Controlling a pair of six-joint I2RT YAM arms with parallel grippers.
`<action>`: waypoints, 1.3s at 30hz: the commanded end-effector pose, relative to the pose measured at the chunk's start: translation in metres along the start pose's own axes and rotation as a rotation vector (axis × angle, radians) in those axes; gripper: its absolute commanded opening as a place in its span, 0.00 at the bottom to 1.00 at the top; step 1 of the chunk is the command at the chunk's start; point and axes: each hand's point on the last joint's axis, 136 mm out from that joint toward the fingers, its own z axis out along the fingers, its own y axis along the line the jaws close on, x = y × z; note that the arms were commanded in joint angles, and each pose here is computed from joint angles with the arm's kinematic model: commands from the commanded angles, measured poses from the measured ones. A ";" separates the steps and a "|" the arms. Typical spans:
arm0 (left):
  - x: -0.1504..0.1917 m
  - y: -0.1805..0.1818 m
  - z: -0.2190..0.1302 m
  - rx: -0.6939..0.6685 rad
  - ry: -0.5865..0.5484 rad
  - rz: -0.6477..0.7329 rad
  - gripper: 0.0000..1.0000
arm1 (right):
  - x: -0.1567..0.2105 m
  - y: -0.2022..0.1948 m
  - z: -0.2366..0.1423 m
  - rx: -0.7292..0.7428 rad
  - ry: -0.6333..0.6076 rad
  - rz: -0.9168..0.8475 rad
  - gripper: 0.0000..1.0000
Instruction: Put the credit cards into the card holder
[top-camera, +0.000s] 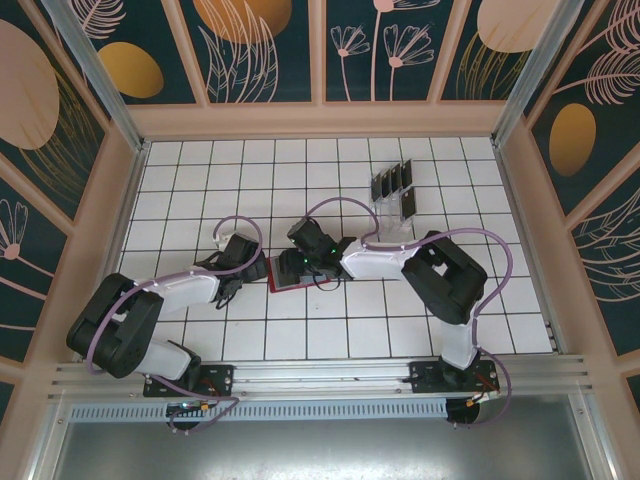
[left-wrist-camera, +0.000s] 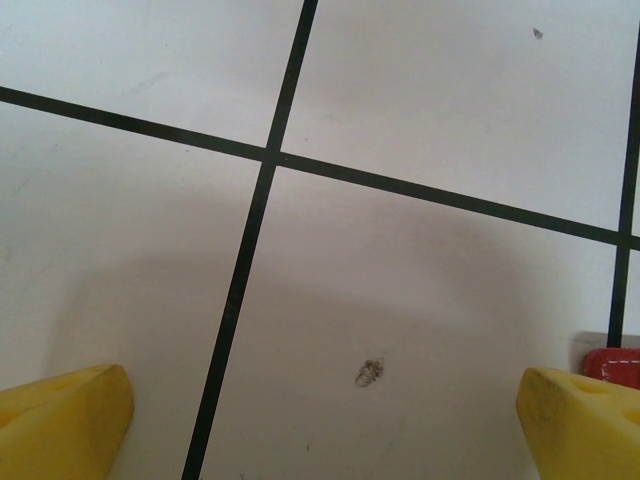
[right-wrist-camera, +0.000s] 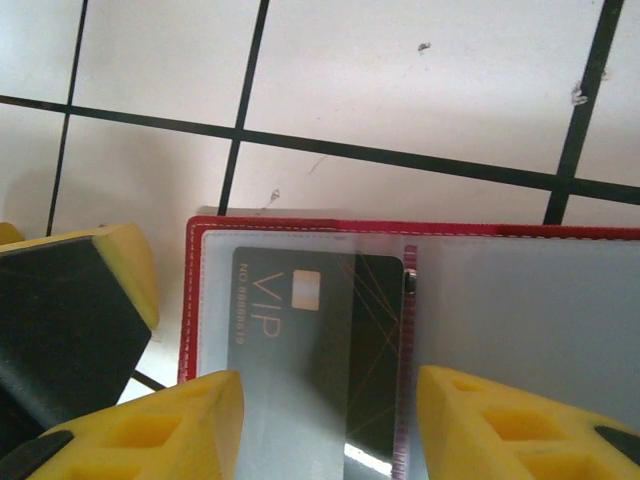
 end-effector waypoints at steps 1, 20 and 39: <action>0.018 0.000 0.008 0.012 0.072 -0.012 0.99 | 0.005 -0.009 0.005 0.024 0.014 -0.015 0.49; 0.021 -0.005 0.013 0.026 0.088 -0.006 0.99 | 0.009 0.010 0.013 -0.012 0.052 -0.047 0.47; 0.020 -0.005 0.013 0.029 0.086 -0.007 0.99 | 0.016 0.041 0.015 -0.097 0.077 -0.063 0.46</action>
